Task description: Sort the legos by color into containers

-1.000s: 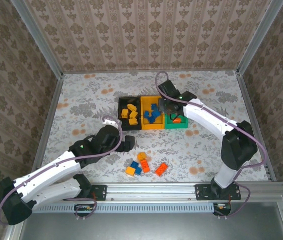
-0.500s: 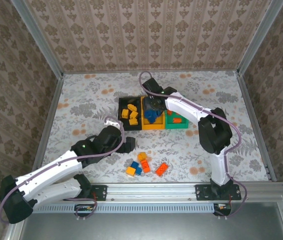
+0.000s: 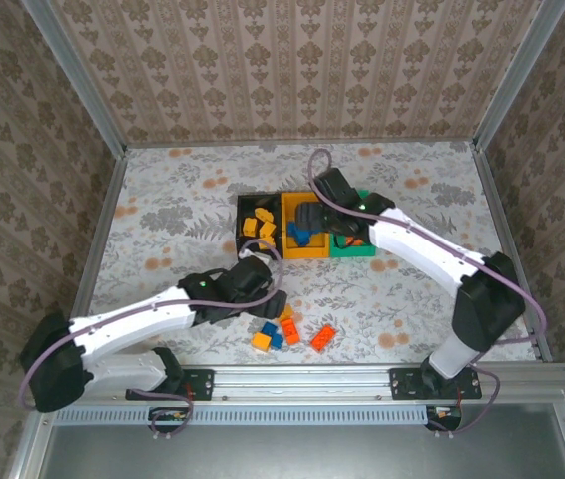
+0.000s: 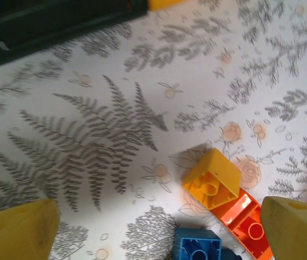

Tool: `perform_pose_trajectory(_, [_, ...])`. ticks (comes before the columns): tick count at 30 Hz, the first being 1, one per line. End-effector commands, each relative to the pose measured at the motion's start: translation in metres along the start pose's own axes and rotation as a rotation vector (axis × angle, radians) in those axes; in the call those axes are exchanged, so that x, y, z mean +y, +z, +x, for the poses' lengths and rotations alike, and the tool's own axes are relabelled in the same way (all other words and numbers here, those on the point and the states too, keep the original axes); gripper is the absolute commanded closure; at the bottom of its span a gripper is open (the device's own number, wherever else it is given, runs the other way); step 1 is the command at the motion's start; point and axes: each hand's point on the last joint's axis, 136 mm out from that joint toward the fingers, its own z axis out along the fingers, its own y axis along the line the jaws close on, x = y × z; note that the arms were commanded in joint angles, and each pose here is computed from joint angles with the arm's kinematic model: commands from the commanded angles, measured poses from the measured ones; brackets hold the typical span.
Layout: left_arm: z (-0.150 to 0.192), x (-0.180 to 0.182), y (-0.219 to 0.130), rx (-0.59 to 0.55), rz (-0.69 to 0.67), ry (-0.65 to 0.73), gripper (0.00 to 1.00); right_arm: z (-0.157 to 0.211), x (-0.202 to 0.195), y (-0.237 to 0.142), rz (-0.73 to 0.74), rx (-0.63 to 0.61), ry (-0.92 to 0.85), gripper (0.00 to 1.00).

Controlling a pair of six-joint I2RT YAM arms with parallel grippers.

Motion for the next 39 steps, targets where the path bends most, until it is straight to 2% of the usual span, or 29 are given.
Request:
perform_pose_trajectory(1, [0.002,-0.017,0.010,0.044,0.009,0.078,0.04,0.019,-0.008,-0.004,-0.018,0.007,0.039,0.16])
perform_pose_trajectory(7, [0.007,-0.030,0.041,0.121,-0.031,0.157,0.06,0.036,-0.025,-0.021,-0.016,-0.009,0.059,0.16])
perform_pose_trajectory(11, [0.013,-0.034,0.060,0.177,-0.069,0.205,0.13,0.034,-0.031,-0.038,-0.025,-0.045,0.067,0.15])
perform_pose_trajectory(15, [0.020,-0.038,0.068,0.211,-0.075,0.225,0.16,0.030,-0.036,-0.047,-0.012,-0.072,0.062,0.15])
perform_pose_trajectory(21, [0.031,-0.040,0.074,0.247,-0.074,0.242,0.27,0.026,-0.041,-0.051,-0.003,-0.086,0.067,0.14])
perform_pose_trajectory(27, [0.035,-0.038,0.079,0.255,-0.076,0.248,0.41,0.026,-0.044,-0.050,0.004,-0.087,0.075,0.14])
perform_pose_trajectory(39, [0.022,-0.040,0.076,0.209,-0.074,0.256,0.61,0.027,-0.051,-0.053,0.018,-0.096,0.094,0.13])
